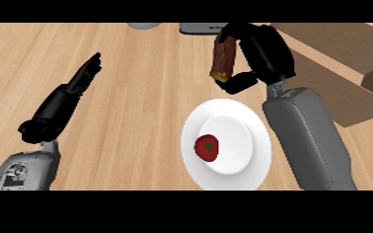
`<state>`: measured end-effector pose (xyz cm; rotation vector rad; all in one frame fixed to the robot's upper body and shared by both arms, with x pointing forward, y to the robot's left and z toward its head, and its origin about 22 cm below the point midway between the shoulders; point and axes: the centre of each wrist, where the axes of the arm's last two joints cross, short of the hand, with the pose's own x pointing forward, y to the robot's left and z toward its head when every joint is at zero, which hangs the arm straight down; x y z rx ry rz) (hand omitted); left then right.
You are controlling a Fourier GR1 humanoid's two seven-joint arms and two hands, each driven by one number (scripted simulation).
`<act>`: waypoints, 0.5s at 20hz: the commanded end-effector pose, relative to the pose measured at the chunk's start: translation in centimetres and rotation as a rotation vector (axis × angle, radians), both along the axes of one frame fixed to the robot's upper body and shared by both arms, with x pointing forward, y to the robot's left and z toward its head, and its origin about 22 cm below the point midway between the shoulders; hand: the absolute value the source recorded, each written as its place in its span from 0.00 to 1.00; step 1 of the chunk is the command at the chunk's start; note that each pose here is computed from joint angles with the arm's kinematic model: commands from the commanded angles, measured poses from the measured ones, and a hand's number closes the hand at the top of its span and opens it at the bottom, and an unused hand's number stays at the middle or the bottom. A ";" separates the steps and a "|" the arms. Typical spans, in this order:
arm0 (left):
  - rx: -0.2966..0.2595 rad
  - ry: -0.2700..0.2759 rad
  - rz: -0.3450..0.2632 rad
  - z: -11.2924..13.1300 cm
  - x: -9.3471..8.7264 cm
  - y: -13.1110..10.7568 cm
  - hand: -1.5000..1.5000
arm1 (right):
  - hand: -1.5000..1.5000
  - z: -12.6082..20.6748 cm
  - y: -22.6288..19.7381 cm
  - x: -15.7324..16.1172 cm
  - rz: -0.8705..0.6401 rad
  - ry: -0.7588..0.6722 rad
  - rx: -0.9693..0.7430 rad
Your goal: Pick the sweet potato from the plate and place it in the cardboard box
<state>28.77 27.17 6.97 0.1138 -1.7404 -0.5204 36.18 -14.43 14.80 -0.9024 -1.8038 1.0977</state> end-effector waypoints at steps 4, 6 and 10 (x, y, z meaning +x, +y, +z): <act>0.006 -0.002 -0.017 0.3 0.6 -1.3 0.50 | 1.00 4.4 -5.3 2.5 -0.288 -0.024 0.175; 0.003 -0.017 -0.029 -0.2 -0.5 0.0 0.50 | 1.00 4.4 -6.4 3.9 -0.340 -0.042 0.204; 0.003 -0.017 -0.030 -0.3 0.6 -0.2 0.50 | 1.00 4.4 -12.5 5.6 -0.401 -0.031 0.231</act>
